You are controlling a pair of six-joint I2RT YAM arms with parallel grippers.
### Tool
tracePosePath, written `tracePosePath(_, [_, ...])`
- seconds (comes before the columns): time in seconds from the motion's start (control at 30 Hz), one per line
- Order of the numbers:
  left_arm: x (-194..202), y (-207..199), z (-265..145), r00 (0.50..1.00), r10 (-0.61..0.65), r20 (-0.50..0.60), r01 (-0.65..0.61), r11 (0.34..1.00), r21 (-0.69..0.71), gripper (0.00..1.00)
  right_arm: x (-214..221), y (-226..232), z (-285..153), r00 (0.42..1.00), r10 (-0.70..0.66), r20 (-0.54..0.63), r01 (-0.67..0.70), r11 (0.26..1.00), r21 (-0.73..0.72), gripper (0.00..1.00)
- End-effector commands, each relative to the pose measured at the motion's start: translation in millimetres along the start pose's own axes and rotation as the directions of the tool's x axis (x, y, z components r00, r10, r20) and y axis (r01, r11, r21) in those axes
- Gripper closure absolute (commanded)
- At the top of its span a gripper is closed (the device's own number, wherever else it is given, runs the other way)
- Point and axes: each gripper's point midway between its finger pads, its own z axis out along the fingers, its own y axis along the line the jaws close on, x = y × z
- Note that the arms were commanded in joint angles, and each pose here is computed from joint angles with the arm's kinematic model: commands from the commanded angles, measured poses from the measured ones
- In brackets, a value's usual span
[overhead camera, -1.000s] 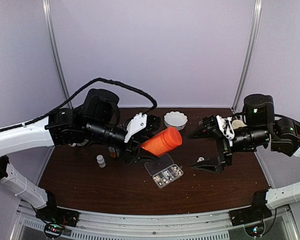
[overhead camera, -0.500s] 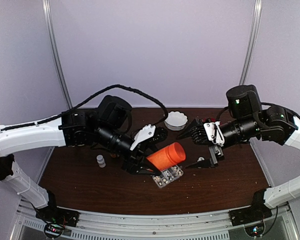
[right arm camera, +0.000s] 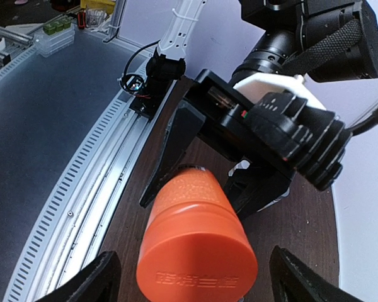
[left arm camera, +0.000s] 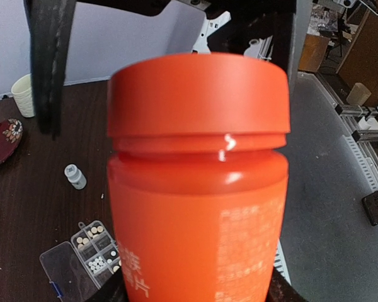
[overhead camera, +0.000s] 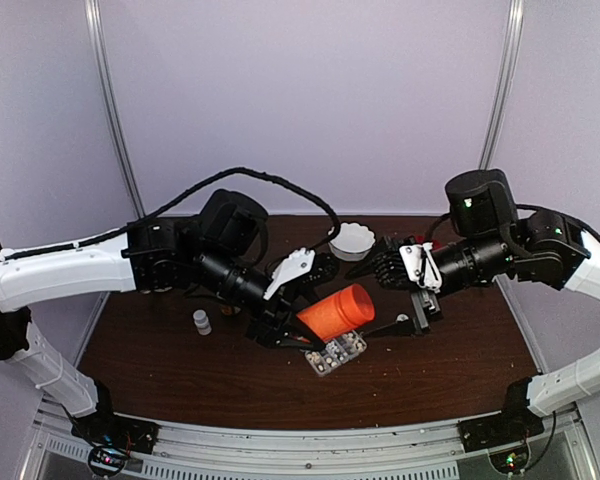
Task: Sort the pills into containers
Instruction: Screw the lid of the pill bottle onto the pill bottle.
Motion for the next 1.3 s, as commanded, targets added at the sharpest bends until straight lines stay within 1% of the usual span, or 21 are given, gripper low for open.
tracePosePath(0.0, [-18, 0, -4, 0.999, 0.018, 0.051, -0.018, 1.000, 0.013, 1.00, -13, -4, -8, 0.999, -0.025, 0.042, 0.024, 0.999, 0.039, 0.18])
tracePosePath(0.13, [-20, -1, -4, 0.998, 0.019, 0.055, -0.020, 1.000, 0.018, 1.00, -12, -3, -8, 0.999, -0.025, 0.036, 0.024, 0.999, 0.027, 0.27])
tracePosePath(0.23, [-20, -1, -4, 0.998, 0.019, 0.055, -0.020, 1.000, 0.020, 1.00, -12, -2, -7, 0.999, -0.023, 0.034, 0.022, 0.999, 0.023, 0.37])
tracePosePath(0.37, [-19, -1, -4, 0.999, 0.016, 0.051, -0.017, 1.000, 0.021, 1.00, -12, -2, -7, 0.999, -0.019, 0.035, 0.018, 1.000, 0.022, 0.37])
tracePosePath(0.43, [-20, -1, -5, 0.998, 0.017, 0.053, -0.018, 1.000, 0.019, 1.00, -12, -2, -6, 0.999, -0.015, 0.039, 0.014, 1.000, 0.016, 0.40])
tracePosePath(0.53, [-19, 1, -4, 0.999, 0.017, 0.050, -0.018, 1.000, 0.009, 1.00, -15, 0, -5, 0.999, -0.001, 0.050, 0.001, 1.000, -0.002, 0.48])
tracePosePath(0.6, [-18, 5, -5, 0.999, 0.016, 0.041, -0.015, 1.000, -0.017, 1.00, -15, 1, -3, 0.998, 0.026, 0.051, -0.026, 1.000, -0.015, 0.52])
tracePosePath(0.67, [-18, 11, -6, 0.999, 0.018, 0.031, -0.017, 0.998, -0.053, 1.00, -14, 1, 0, 0.997, 0.060, 0.047, -0.059, 0.998, -0.024, 0.53])
tracePosePath(0.77, [-18, 28, -10, 1.000, 0.021, 0.011, -0.019, 0.987, -0.157, 1.00, -14, -2, 4, 0.989, 0.139, 0.057, -0.138, 0.990, -0.019, 0.56])
tracePosePath(0.93, [-29, 32, -20, 0.996, 0.086, 0.038, -0.076, 0.975, -0.209, 1.00, -11, -5, 11, 0.964, 0.254, 0.075, -0.254, 0.967, -0.013, 0.61])
tracePosePath(1.03, [-33, 39, -28, 0.991, 0.128, 0.038, -0.112, 0.951, -0.289, 1.00, -9, -10, 16, 0.924, 0.376, 0.073, -0.377, 0.926, -0.005, 0.69])
tracePosePath(1.1, [-35, 46, -34, 0.987, 0.157, 0.023, -0.139, 0.925, -0.355, 1.00, -9, -15, 18, 0.877, 0.474, 0.081, -0.476, 0.879, 0.006, 0.71])
tracePosePath(1.13, [-37, 50, -38, 0.985, 0.173, 0.013, -0.155, 0.908, -0.388, 1.00, -12, -18, 17, 0.846, 0.525, 0.098, -0.528, 0.849, 0.010, 0.70])
tracePosePath(1.2, [-39, 59, -45, 0.979, 0.202, -0.014, -0.185, 0.867, -0.463, 1.00, -15, -29, 15, 0.758, 0.635, 0.146, -0.646, 0.763, 0.036, 0.70])
tracePosePath(1.27, [-44, 73, -57, 0.975, 0.218, -0.053, -0.209, 0.796, -0.567, 1.00, -13, -40, 11, 0.663, 0.725, 0.186, -0.746, 0.662, 0.074, 0.71])
